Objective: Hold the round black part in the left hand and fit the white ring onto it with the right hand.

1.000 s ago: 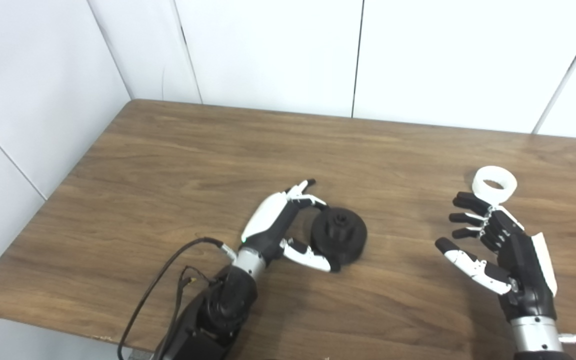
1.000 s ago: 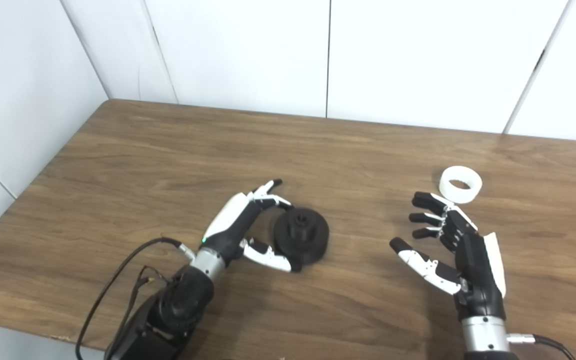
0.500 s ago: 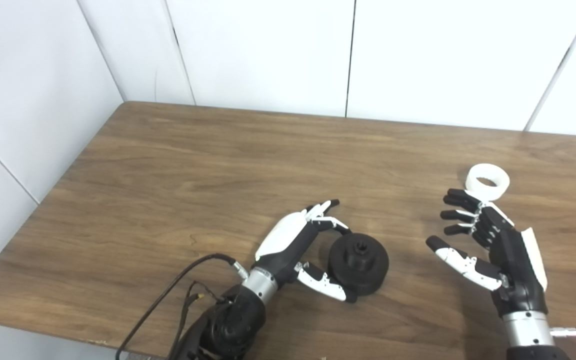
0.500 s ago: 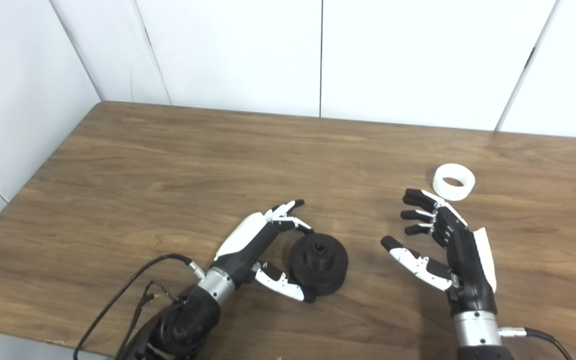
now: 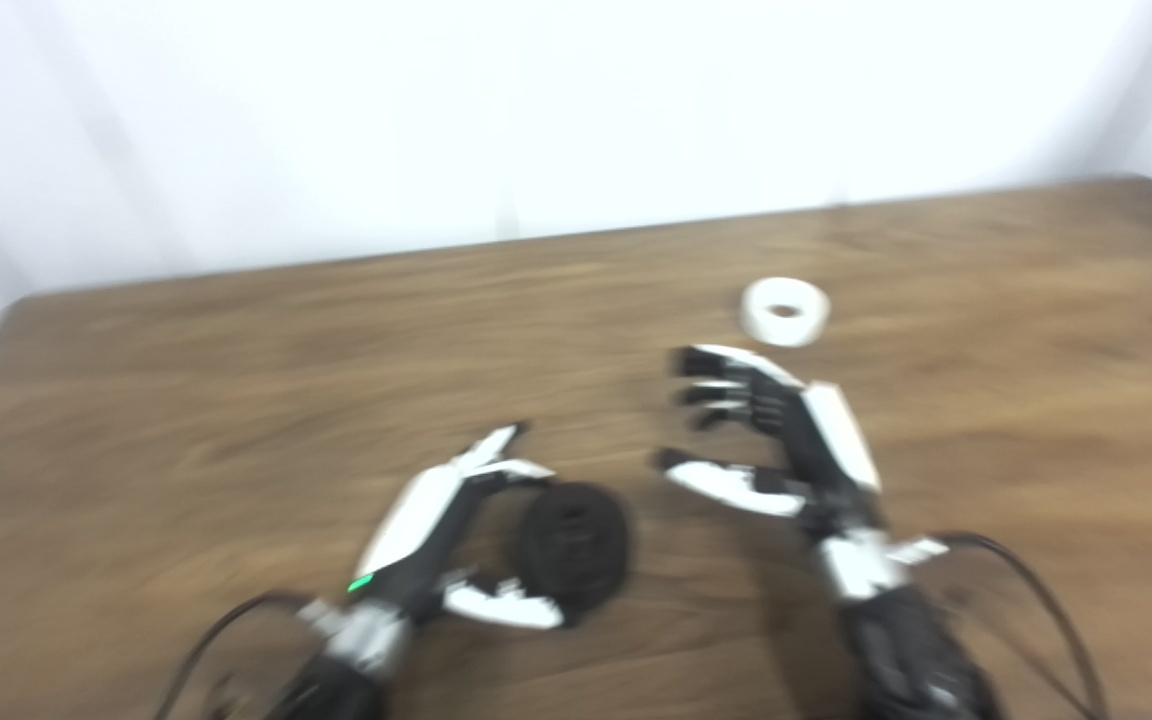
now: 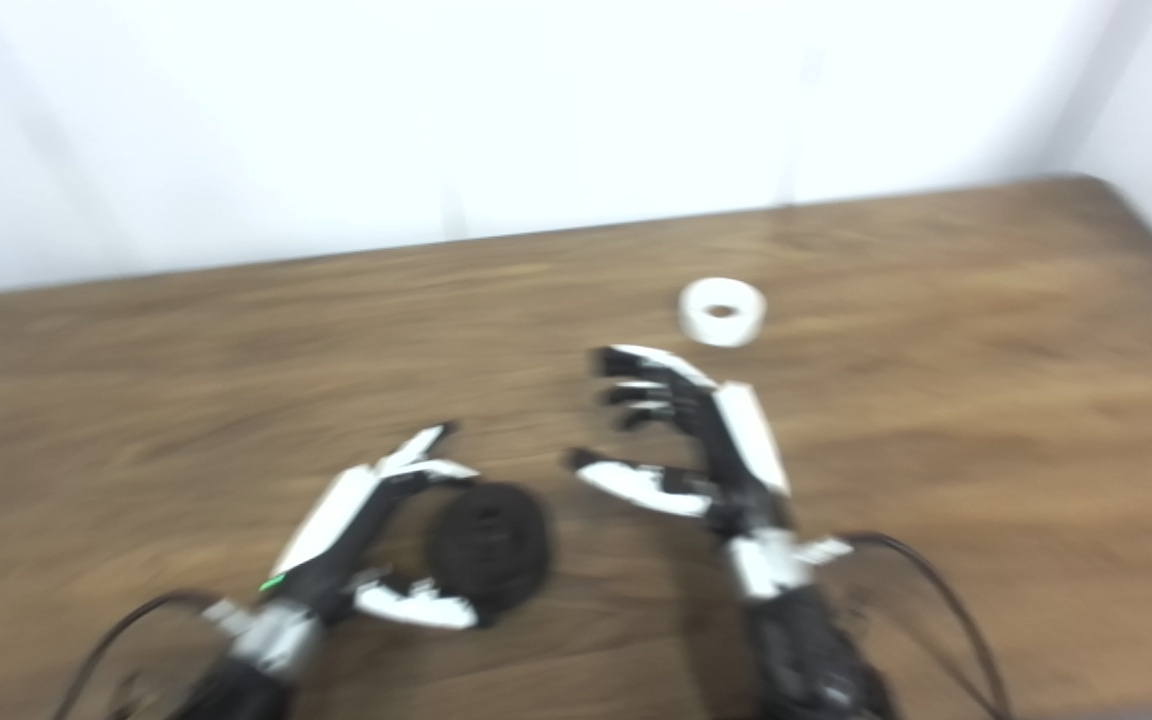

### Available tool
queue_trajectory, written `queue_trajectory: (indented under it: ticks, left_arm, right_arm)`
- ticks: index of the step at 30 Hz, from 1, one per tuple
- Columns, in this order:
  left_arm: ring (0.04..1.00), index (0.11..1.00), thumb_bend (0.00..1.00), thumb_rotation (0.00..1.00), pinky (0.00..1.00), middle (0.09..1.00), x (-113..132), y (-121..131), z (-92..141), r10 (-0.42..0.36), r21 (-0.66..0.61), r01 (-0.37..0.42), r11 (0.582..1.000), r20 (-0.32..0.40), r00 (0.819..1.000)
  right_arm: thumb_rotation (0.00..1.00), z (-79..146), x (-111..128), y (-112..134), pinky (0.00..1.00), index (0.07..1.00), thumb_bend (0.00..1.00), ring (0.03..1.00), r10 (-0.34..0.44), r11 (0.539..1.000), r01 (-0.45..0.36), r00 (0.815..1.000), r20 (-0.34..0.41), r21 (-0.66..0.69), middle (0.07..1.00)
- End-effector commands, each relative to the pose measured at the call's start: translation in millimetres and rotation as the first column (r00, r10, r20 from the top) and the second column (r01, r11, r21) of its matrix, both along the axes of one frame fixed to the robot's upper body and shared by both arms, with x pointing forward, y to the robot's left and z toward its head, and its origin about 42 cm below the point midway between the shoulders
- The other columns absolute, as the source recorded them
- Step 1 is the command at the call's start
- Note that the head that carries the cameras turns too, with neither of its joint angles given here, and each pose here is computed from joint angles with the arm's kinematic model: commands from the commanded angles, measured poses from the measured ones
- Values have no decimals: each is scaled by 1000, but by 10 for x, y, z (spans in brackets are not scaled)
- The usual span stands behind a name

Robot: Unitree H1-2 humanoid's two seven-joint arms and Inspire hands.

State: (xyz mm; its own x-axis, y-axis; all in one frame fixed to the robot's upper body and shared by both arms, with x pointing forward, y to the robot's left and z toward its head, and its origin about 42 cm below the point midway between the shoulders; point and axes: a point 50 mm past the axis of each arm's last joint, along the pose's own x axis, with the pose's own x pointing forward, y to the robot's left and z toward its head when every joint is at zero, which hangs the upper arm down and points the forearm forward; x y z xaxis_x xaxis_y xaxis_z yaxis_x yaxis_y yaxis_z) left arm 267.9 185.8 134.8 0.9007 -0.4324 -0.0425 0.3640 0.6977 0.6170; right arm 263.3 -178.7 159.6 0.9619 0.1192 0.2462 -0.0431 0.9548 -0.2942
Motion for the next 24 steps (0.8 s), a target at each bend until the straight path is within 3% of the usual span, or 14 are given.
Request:
queue_trajectory:
  ticks: [1,10,14,19,22,24]
  left_arm:
    - [1000,581,977,203,1000,1000,-6,142,40,2,7,-2,1000,-13,1000]
    - [1000,583,976,137,1000,999,-19,291,78,-9,-6,9,1000,-27,1000]
    - [1000,579,979,151,1000,999,-15,323,77,-10,-11,10,1000,-27,1000]
    - [1000,579,971,145,1000,1000,-22,326,74,-12,-6,12,1000,-30,999]
    - [1000,580,975,146,1000,1000,-27,306,67,-12,-4,12,1000,-34,999]
    - [1000,580,975,144,1000,1000,-36,293,64,-11,-2,11,1000,-35,999]
  right_arm:
    - [178,79,-32,213,544,743,628,667,-2,998,0,999,34,68,749]
    - [222,68,2,445,534,747,630,667,-13,999,11,999,30,48,746]
    - [244,53,0,473,534,743,633,662,-21,999,20,999,28,41,745]
    - [228,77,36,422,539,748,632,677,-29,998,28,999,37,48,757]
    - [160,153,100,295,550,741,614,684,-72,997,69,994,78,43,748]
    - [167,191,131,202,532,737,614,667,-117,993,115,988,101,26,744]
